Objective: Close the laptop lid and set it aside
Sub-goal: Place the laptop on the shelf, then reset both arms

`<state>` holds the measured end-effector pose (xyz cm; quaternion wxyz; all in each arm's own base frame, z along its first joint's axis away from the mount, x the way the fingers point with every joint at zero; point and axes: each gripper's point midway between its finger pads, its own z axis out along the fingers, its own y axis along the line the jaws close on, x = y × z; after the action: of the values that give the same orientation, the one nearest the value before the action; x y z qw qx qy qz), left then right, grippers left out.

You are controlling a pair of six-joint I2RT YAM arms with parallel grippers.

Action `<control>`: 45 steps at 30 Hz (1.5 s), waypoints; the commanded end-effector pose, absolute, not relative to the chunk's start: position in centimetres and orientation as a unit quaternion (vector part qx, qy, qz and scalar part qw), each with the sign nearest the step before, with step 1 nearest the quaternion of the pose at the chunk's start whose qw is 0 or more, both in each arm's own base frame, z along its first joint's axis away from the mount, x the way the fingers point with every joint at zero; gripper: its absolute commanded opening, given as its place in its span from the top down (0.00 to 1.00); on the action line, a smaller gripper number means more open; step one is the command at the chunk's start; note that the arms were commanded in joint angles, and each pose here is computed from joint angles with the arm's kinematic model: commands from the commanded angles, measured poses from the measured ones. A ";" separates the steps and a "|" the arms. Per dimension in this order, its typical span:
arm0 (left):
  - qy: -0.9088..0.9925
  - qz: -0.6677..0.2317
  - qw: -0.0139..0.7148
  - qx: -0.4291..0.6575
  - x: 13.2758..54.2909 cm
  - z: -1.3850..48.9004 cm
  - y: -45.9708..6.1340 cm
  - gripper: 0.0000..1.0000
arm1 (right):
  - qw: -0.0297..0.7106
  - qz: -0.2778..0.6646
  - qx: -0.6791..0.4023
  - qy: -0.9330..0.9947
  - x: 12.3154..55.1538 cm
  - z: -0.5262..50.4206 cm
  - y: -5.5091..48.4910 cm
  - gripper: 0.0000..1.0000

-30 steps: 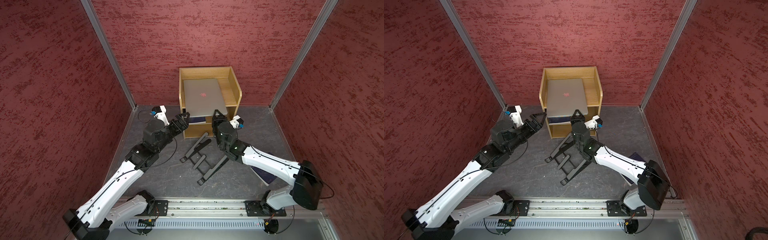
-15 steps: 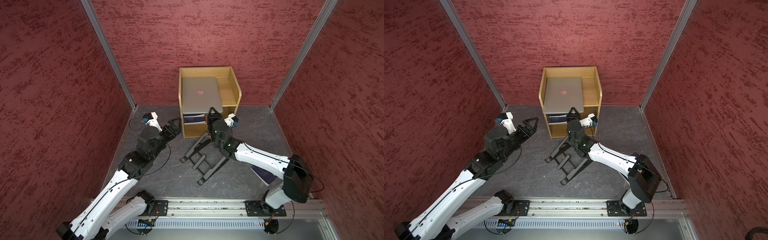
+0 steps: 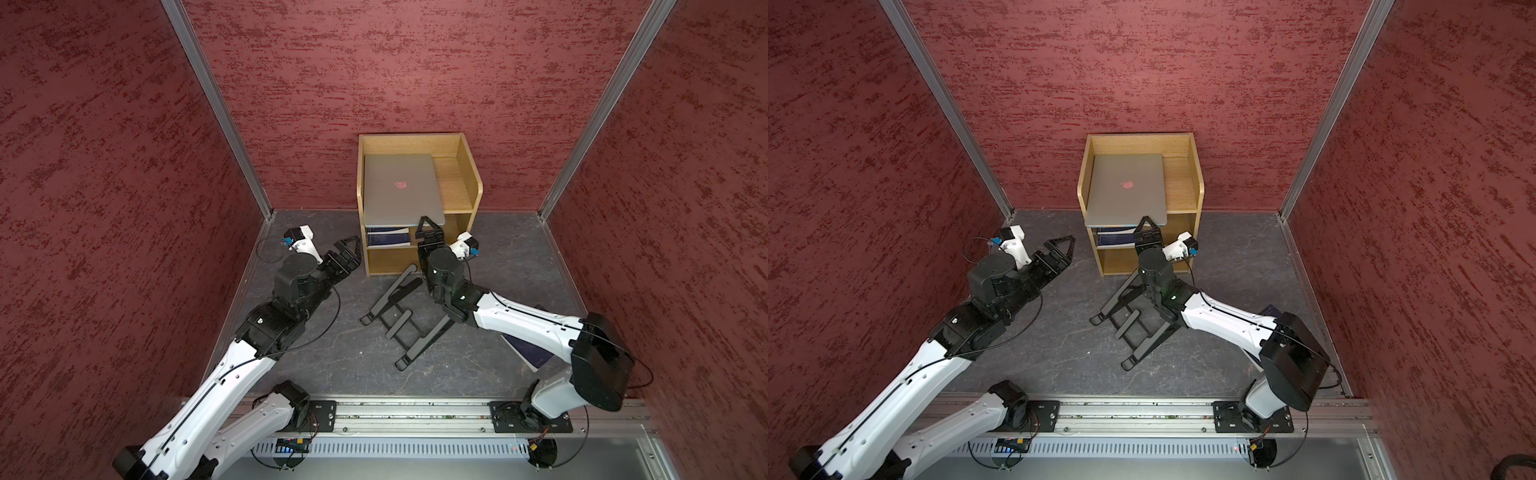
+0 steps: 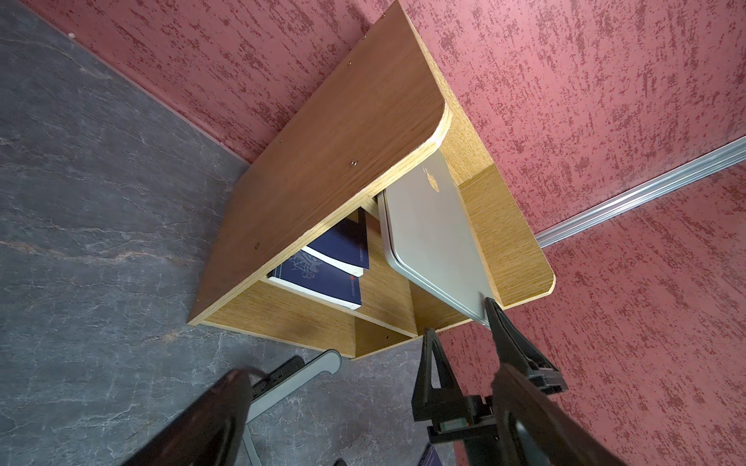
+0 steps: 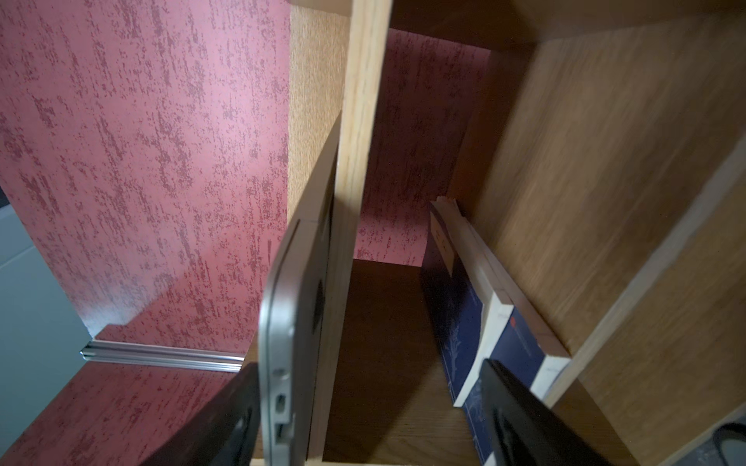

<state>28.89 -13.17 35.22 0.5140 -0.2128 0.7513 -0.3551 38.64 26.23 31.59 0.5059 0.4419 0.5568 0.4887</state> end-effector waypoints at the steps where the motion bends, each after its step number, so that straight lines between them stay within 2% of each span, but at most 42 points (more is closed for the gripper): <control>1: 0.758 -0.334 0.522 -0.204 28.8 34.8 -12.5 0.01 | 0.523 0.495 0.399 0.568 37.7 33.7 26.0 0.05; 6: 0.761 -0.302 0.544 -0.182 28.8 34.8 -11.8 0.00 | 0.521 0.486 0.325 0.621 35.0 35.1 25.5 0.02; 11: 0.762 -0.256 0.578 -0.137 28.9 35.5 -11.2 0.00 | 0.550 0.450 0.188 0.678 31.1 36.2 24.5 0.02; 15: 0.757 -0.198 0.608 -0.134 29.2 35.6 -9.5 0.00 | 0.590 0.334 0.116 0.726 28.6 35.9 20.2 0.02; 18: 0.758 -0.131 0.624 -0.140 29.9 35.1 -7.8 0.00 | 0.640 0.259 0.113 0.714 27.1 36.0 15.7 0.01; 21: 0.760 -0.076 0.630 -0.141 30.8 33.9 -6.7 0.00 | 0.692 0.146 0.114 0.698 26.2 35.9 11.0 0.02; 25: 0.749 -0.018 0.647 -0.140 32.1 32.4 -5.3 0.00 | 0.723 0.003 0.100 0.683 25.6 35.7 7.1 0.02; 30: 0.753 0.025 0.627 -0.199 33.8 28.3 -0.8 0.00 | 0.725 -0.096 0.124 0.670 27.6 32.7 3.3 0.02; 37: 0.754 0.032 0.617 -0.222 35.4 21.9 3.9 0.00 | 0.658 -0.138 0.184 0.718 33.7 24.8 -2.7 0.02; 41: 0.765 0.030 0.600 -0.234 35.1 18.7 6.1 0.00 | 0.634 -0.168 0.173 0.734 36.3 21.1 -4.0 0.02; 45: 0.788 0.031 0.579 -0.209 35.5 15.5 6.5 0.00 | 0.623 -0.145 0.149 0.754 37.3 18.0 -3.2 0.02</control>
<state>34.40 7.46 15.16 0.5539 -0.2485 0.7926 0.0572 36.14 -4.27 17.13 0.5846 0.1621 0.7719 -0.1901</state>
